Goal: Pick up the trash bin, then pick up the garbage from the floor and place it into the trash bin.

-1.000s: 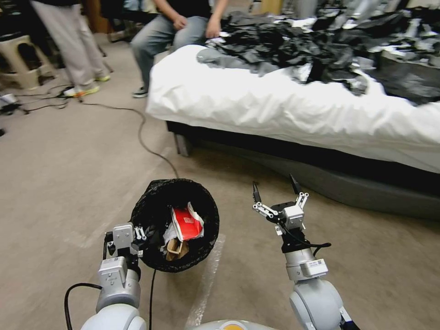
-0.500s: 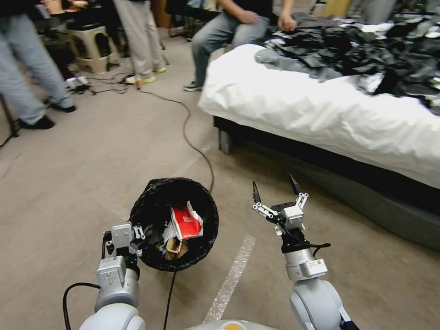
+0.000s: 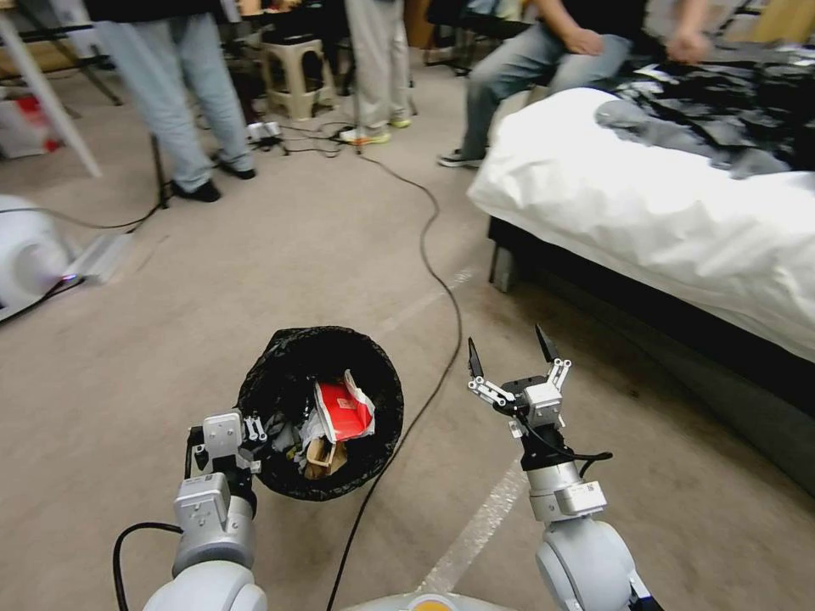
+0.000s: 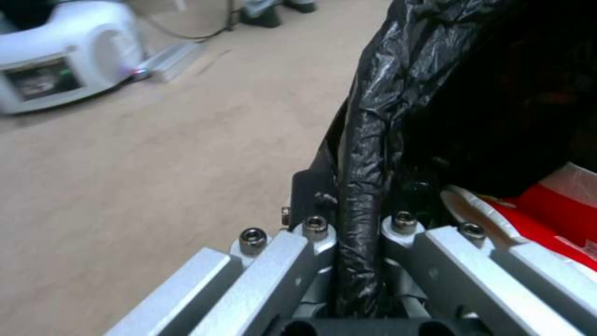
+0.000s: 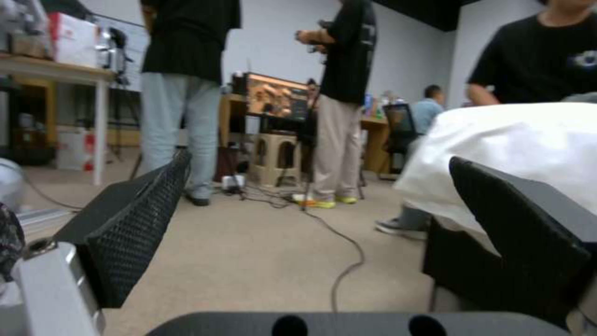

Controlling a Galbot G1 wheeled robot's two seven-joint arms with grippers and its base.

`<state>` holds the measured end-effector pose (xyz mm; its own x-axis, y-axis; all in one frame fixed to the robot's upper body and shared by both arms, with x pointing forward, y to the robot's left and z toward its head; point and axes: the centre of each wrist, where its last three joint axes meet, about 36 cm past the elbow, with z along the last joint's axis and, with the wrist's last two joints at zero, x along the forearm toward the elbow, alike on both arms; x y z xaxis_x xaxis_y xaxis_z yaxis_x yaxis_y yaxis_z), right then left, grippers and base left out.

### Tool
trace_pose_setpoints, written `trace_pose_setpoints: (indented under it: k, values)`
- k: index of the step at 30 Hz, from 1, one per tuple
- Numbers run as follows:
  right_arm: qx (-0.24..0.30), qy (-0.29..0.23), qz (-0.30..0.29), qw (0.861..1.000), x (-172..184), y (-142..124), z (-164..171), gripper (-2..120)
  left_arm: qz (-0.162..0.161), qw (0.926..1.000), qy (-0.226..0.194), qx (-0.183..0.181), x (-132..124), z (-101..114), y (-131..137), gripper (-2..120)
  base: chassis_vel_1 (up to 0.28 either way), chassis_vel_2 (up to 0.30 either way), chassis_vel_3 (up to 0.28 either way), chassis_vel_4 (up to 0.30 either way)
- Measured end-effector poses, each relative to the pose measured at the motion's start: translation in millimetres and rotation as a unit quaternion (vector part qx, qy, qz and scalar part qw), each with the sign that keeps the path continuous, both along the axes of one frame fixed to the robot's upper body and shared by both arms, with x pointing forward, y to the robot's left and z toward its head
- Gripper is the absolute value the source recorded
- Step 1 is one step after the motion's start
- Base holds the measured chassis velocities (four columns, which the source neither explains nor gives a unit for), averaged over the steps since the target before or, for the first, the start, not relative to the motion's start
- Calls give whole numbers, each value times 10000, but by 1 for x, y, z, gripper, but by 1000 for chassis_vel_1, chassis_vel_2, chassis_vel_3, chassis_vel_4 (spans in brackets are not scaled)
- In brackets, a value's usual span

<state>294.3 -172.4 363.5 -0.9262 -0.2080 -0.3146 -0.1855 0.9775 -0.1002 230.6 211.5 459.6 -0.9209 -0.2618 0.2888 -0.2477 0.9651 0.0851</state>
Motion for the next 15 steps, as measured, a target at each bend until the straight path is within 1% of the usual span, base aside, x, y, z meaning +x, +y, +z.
trace_pose_setpoints:
  k: [5, 15]
  values:
    - [-1, -27, -6, 10000, 0, -1, 2, 100, 0, 10000, 0, -6, 0, 0, 0, 0, 143, 130, 139, 131]
    - [4, -30, -6, 10000, 0, -1, 2, 100, 7, 10000, 17, -4, -1, -1, -1, 0, 116, 120, 132, 125]
